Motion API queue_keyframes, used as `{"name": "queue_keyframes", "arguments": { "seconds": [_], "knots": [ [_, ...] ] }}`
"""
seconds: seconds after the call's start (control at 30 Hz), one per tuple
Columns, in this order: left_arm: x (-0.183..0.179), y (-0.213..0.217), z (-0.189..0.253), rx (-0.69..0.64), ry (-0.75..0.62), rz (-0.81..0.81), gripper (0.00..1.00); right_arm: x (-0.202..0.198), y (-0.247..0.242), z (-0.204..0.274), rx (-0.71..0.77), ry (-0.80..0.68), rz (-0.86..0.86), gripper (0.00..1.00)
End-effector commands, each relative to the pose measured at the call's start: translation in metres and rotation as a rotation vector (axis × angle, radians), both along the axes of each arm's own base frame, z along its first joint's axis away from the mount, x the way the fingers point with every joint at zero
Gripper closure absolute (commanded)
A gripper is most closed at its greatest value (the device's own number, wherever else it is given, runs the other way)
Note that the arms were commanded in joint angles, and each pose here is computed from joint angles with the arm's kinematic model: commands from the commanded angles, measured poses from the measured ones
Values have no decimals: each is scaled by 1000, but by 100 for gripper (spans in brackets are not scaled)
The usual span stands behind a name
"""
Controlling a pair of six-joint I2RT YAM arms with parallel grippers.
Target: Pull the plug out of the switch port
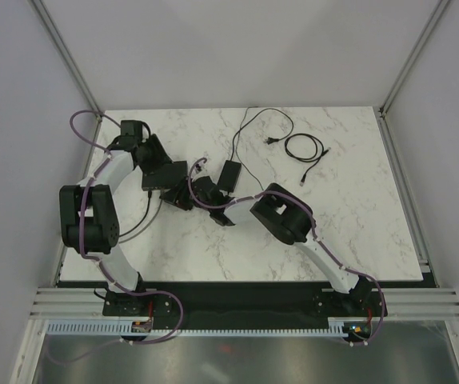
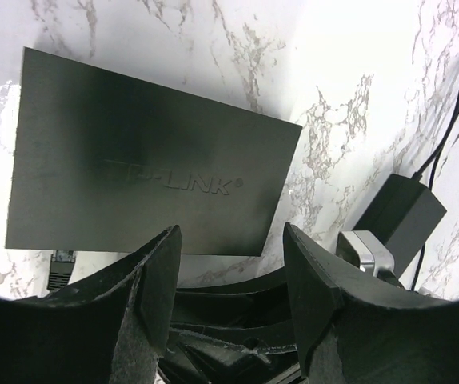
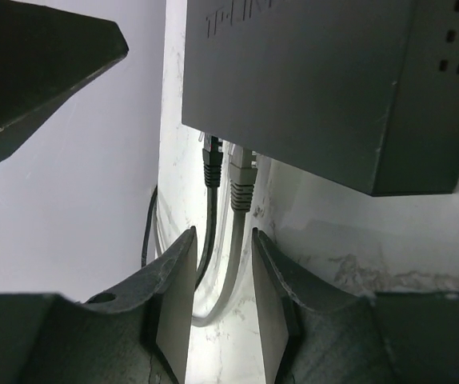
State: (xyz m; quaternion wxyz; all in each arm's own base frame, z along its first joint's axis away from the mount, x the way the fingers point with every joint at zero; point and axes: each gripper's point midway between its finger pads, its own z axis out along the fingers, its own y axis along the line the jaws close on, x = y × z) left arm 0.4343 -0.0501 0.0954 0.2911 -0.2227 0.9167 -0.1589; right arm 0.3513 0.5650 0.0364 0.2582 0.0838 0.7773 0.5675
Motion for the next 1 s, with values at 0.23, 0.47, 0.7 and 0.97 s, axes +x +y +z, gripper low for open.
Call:
{"name": "queue_keyframes", "arguments": {
  "seconds": [0.23,0.47,0.7,0.97],
  "knots": [
    [4,36,6,10,-28,60,39,22,2,-11,-91,12,-135,58],
    [1,48,-4,9,-2,87,39,30,10,-13,-101,10,-137,58],
    [-1,58,-23,6,42,110,39,33,9,-18,-98,35,-174,59],
    [-3,57,-32,4,65,108,39,36,-4,-25,-64,116,-250,62]
  ]
}}
